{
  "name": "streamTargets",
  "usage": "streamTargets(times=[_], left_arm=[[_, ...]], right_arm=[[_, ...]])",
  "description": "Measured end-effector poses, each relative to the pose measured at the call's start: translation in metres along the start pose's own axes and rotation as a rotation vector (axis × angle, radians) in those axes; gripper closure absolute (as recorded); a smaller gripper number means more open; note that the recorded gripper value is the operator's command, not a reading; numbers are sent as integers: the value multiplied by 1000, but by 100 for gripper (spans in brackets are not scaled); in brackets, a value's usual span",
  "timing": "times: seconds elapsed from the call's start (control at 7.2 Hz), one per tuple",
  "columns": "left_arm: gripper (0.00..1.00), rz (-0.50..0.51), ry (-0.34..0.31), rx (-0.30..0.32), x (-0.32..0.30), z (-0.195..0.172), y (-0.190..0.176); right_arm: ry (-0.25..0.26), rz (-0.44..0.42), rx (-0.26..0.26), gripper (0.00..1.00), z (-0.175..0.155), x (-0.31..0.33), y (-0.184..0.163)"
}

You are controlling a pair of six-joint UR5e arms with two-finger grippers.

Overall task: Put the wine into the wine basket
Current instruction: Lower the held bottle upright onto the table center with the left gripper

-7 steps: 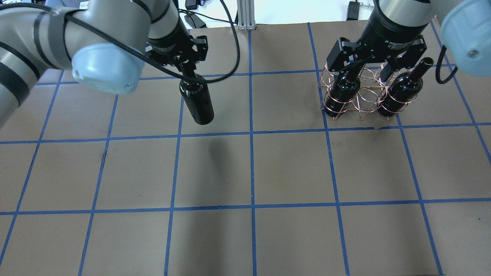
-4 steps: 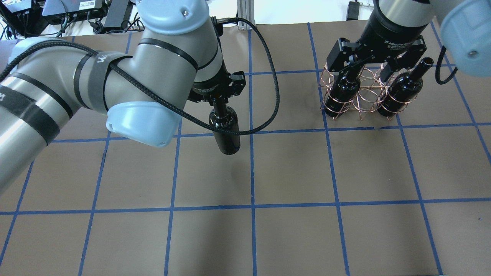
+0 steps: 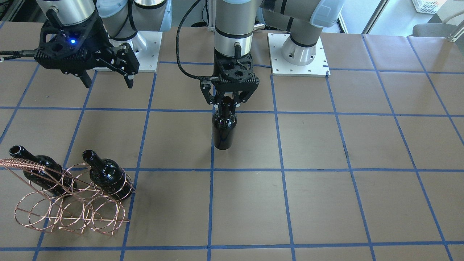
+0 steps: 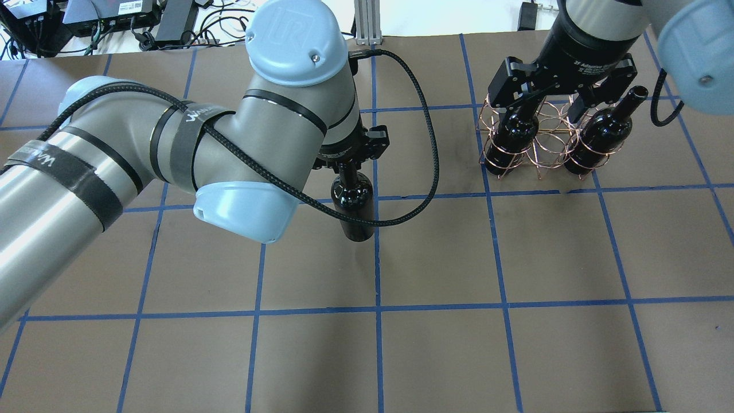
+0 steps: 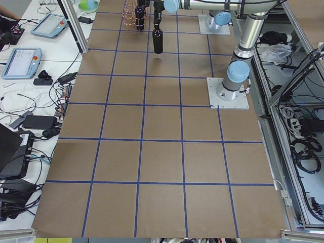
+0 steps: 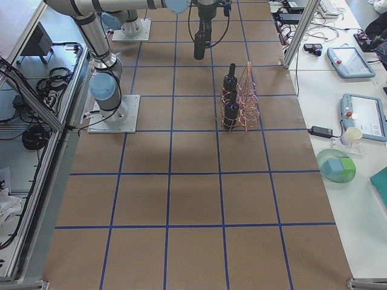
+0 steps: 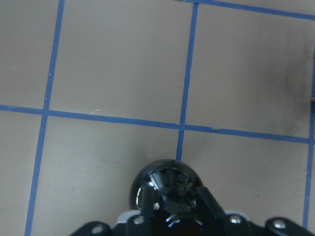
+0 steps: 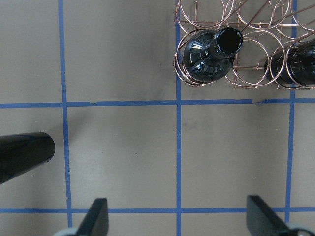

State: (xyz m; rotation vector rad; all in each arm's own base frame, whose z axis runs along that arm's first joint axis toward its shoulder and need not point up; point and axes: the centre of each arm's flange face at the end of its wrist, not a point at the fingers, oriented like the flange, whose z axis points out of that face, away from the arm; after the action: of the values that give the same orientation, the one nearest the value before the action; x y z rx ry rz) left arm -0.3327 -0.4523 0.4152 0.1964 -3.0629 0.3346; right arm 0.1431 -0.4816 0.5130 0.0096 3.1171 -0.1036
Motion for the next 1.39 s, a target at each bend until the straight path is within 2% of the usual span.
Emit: streamTargets(times=[1.39], left_arm=[[100, -5, -6, -13, -1, 27, 5]], right_arm=[[1, -1, -7, 0, 4, 0, -2]])
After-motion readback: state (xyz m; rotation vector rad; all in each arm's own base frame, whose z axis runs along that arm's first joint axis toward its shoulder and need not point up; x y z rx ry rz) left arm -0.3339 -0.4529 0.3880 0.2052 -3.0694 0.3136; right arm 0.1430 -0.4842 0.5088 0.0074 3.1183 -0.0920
